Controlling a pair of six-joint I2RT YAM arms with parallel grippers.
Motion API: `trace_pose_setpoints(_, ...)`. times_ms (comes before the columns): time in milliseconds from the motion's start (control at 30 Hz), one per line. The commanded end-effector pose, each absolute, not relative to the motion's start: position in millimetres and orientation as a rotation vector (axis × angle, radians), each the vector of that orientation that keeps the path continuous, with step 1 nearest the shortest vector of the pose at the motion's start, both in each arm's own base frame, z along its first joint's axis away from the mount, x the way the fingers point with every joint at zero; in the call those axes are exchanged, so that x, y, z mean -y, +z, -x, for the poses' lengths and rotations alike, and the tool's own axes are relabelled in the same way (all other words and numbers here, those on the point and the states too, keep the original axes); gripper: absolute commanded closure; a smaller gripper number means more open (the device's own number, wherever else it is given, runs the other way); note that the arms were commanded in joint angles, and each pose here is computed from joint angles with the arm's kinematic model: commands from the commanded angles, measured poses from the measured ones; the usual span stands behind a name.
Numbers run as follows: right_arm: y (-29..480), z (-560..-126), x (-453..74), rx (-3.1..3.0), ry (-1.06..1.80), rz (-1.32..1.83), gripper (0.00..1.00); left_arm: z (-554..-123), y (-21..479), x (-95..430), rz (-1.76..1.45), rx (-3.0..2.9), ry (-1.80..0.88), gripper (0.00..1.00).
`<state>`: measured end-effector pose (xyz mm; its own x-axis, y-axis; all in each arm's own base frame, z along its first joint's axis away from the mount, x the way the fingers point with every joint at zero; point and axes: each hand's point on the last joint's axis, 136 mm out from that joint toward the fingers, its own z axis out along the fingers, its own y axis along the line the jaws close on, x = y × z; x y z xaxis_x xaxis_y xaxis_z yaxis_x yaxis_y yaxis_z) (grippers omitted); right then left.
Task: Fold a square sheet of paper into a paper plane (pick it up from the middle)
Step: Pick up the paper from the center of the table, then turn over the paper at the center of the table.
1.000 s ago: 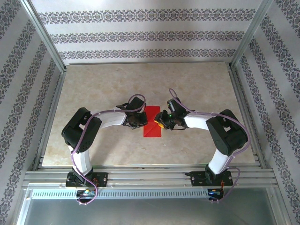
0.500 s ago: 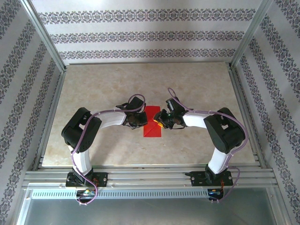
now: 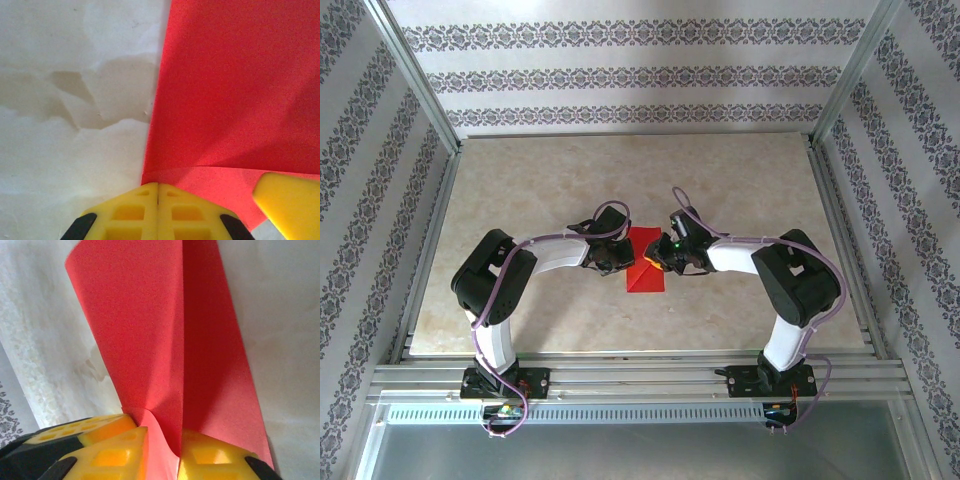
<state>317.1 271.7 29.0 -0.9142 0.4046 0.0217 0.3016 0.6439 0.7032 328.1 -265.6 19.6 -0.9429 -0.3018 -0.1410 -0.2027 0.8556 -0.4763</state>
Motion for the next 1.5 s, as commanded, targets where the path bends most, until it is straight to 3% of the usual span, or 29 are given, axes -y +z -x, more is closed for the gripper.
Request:
trace_pose_setpoints(0, 27, -316, -279, -2.729, 1.132, -0.496, 0.83, -321, 1, 256, 0.434, -2.870, -0.649, 0.94)
trace_pose_setpoints(200, 37, -325, -273, -2.677, 1.091, -0.417, 0.98, -331, 29, 256, 0.421, -2.806, -0.732, 0.92)
trace_pose_setpoints(267, 50, -330, -271, -2.635, 1.102, -0.370, 1.00, -336, 50, 250, 0.422, -2.755, -0.791, 0.86)
trace_pose_setpoints(333, 66, -335, -270, -2.583, 1.128, -0.321, 1.00, -340, 74, 243, 0.416, -2.685, -0.868, 0.77)
trace_pose_setpoints(633, 162, -339, -276, -2.352, 1.451, -0.111, 1.00, -320, 162, 254, 0.238, -2.396, -1.408, 0.12)
trace_pose_setpoints(733, 187, -336, -283, -2.295, 1.554, -0.052, 1.00, -318, 184, 260, 0.222, -2.260, -1.564, 0.00)
trace_pose_setpoints(967, 219, -339, -292, -2.189, 1.718, -0.030, 1.00, -321, 207, 273, 0.211, -2.126, -1.776, 0.00)
trace_pose_setpoints(1233, 214, -342, -285, -2.194, 1.735, -0.060, 1.00, -331, 208, 268, 0.246, -2.046, -1.832, 0.36)
trace_pose_setpoints(1467, 208, -343, -280, -2.204, 1.733, -0.074, 1.00, -332, 202, 265, 0.257, -2.070, -1.810, 0.54)
